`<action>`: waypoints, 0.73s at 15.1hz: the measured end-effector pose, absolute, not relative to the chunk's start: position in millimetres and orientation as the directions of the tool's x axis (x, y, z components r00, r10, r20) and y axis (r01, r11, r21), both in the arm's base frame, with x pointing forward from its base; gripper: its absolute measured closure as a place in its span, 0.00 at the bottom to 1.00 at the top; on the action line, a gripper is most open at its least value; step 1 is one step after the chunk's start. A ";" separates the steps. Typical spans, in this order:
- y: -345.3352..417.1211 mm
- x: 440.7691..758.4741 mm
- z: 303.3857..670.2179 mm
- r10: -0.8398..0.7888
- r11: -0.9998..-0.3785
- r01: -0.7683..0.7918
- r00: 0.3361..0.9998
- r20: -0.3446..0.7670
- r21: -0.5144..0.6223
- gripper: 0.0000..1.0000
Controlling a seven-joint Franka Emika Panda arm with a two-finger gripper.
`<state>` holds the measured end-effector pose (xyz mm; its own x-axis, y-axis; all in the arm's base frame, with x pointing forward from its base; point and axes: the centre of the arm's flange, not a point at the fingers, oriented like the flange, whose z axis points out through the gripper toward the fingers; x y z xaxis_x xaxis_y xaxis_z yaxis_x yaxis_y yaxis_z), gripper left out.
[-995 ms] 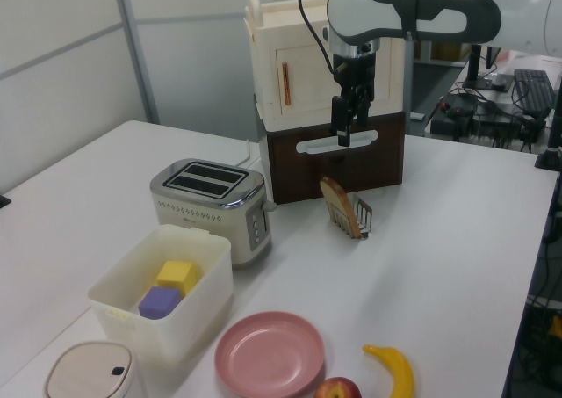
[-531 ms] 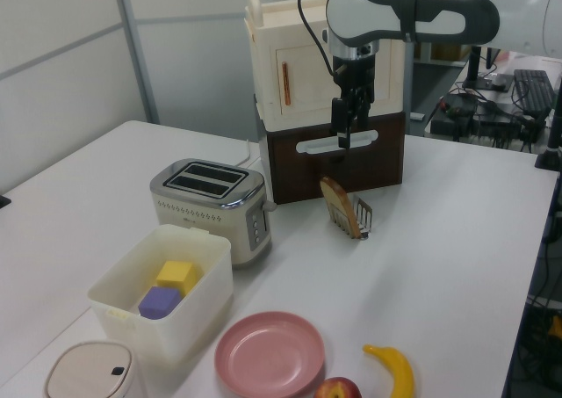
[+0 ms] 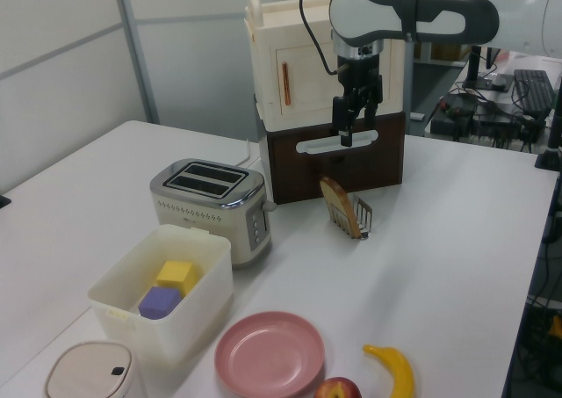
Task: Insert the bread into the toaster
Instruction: 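Move the gripper down to the bread slice in the wire rack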
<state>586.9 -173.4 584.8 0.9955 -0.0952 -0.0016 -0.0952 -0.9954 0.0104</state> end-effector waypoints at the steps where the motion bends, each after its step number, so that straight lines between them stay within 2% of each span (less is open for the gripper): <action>1: -179.9 587.2 578.8 -0.133 -0.991 -0.133 0.991 -0.011 0.010 0.00; 5: -208.5 611.9 532.1 -0.294 -0.955 -0.294 0.956 0.015 0.038 0.00; 8: -220.6 626.9 502.2 -0.345 -0.937 -0.346 0.938 0.036 0.052 0.00; 11: -227.0 638.6 488.1 -0.434 -0.897 -0.439 0.897 0.088 0.050 0.00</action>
